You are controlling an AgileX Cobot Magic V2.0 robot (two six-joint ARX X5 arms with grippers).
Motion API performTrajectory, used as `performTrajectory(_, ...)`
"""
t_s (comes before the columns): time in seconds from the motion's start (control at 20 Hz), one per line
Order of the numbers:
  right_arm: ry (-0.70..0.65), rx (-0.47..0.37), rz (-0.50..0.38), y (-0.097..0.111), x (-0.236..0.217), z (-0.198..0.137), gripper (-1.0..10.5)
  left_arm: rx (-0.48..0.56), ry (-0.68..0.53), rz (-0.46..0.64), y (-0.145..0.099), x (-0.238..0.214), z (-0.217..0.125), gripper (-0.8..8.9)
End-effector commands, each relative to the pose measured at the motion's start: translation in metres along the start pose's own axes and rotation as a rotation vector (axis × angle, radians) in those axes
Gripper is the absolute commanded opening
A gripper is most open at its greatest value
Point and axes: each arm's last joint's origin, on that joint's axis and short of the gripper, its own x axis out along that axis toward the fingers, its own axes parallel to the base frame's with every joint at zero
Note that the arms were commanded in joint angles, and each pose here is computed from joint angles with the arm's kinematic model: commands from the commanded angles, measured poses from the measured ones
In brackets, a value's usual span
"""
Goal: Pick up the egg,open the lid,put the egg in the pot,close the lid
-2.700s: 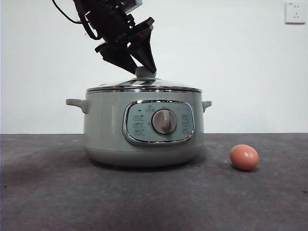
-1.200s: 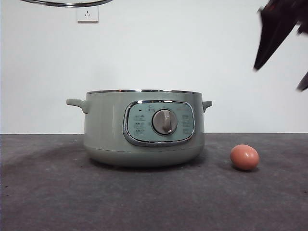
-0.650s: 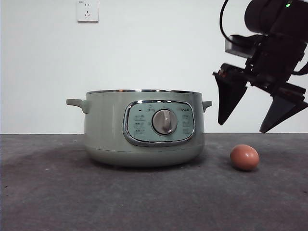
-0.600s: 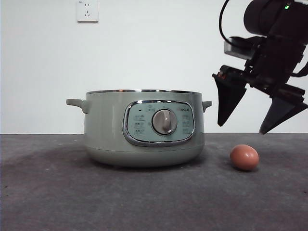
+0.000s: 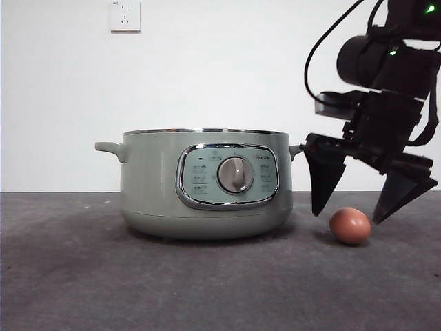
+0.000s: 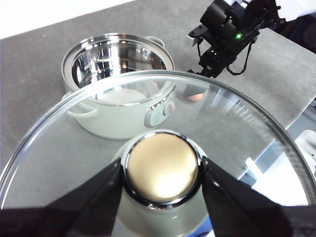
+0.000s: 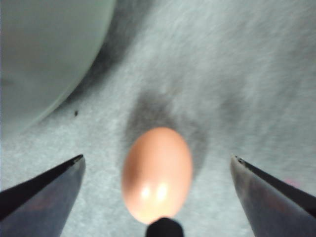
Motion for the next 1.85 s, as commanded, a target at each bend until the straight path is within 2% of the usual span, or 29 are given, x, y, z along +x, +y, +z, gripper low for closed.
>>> performTrajectory(0.05,0.010,0.022,-0.013,0.002,0.008,0.000,4.3,0.032,-0.061,0.000,-0.002,-0.005,0.004,-0.07)
performTrajectory(0.15,0.016,0.031,-0.013,0.003,0.010,0.000,3.1,0.032,-0.061,0.000,-0.002,-0.005,0.004,-0.07)
performTrajectory(0.25,0.023,0.039,-0.018,0.005,0.011,-0.001,2.4,0.032,-0.061,0.000,-0.002,-0.005,0.004,-0.07)
performTrajectory(0.5,0.056,0.059,-0.048,0.003,0.014,-0.004,2.3,0.033,-0.061,0.000,-0.002,-0.005,0.004,-0.07)
performTrajectory(0.7,0.063,0.059,-0.048,0.003,0.016,-0.004,-0.1,0.033,-0.061,0.000,-0.002,-0.005,0.004,-0.07)
performTrajectory(1.0,0.047,0.054,-0.048,0.005,-0.001,-0.005,-0.2,0.033,-0.061,0.000,-0.002,-0.005,0.004,-0.08)
performTrajectory(1.4,-0.249,0.022,-0.024,0.019,-0.101,0.013,-0.2,0.032,-0.060,0.000,-0.002,-0.005,0.004,-0.08)
performTrajectory(1.55,-0.369,-0.023,0.007,0.036,-0.134,0.034,-0.2,0.032,-0.060,0.000,-0.002,-0.005,0.004,-0.08)
performTrajectory(1.65,-0.434,-0.077,0.044,0.056,-0.148,0.051,-0.2,0.032,-0.059,0.000,-0.002,-0.005,0.004,-0.08)
performTrajectory(1.85,-0.466,-0.175,0.104,0.096,-0.144,0.087,-0.2,0.031,-0.059,-0.001,-0.002,-0.005,0.004,-0.08)
